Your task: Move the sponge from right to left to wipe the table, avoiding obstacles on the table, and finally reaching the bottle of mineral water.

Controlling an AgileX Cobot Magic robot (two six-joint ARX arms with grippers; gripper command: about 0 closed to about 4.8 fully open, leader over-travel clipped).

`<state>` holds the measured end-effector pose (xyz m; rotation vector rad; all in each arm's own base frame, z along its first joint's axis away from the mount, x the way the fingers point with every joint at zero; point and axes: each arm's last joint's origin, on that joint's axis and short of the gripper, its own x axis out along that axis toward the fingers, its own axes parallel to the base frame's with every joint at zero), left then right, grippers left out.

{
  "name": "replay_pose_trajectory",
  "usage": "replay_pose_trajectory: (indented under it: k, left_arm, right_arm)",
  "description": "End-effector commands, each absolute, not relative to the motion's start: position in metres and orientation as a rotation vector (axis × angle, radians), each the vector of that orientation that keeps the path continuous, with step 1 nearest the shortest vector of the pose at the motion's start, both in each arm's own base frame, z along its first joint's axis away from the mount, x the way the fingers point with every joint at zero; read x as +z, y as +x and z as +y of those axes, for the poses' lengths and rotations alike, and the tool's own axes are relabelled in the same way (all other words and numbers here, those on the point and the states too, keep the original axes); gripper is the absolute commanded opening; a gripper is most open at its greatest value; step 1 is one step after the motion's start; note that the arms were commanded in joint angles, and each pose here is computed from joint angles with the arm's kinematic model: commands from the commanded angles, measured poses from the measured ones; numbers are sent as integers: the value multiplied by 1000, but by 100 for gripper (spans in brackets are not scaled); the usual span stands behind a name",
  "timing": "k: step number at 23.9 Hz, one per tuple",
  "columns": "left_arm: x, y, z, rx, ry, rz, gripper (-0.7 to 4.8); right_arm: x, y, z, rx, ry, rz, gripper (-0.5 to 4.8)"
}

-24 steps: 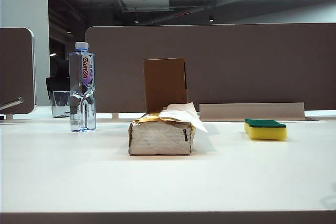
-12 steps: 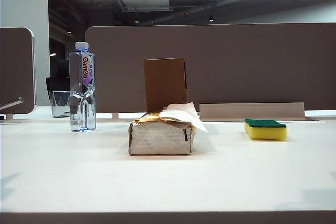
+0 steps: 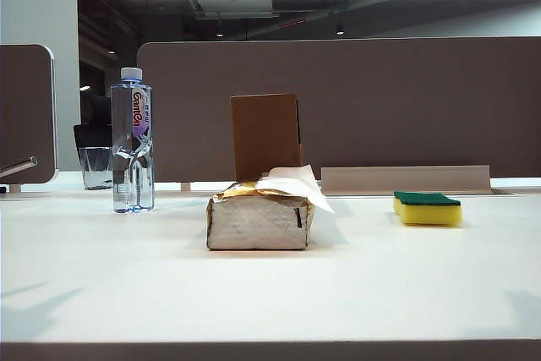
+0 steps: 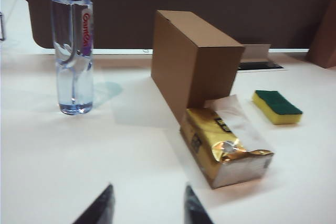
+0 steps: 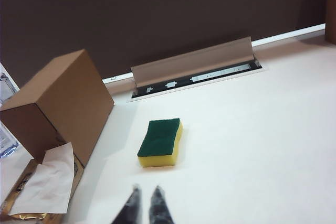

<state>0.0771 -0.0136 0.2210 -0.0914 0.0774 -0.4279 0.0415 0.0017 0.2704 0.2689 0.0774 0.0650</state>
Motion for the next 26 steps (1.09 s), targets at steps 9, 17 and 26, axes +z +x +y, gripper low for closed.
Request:
replay_pose_trajectory:
  k: [9, 17, 26]
  left_arm:
    - [248, 62, -17, -569, -180, 78, 373]
    - [249, 61, -18, -619, -225, 95, 426]
    - [259, 57, -19, -655, -242, 159, 479]
  right_arm:
    - [348, 60, 4, 139, 371, 202, 257]
    - [375, 110, 7, 285, 450, 450, 354]
    - [380, 173, 6, 300, 492, 610, 379]
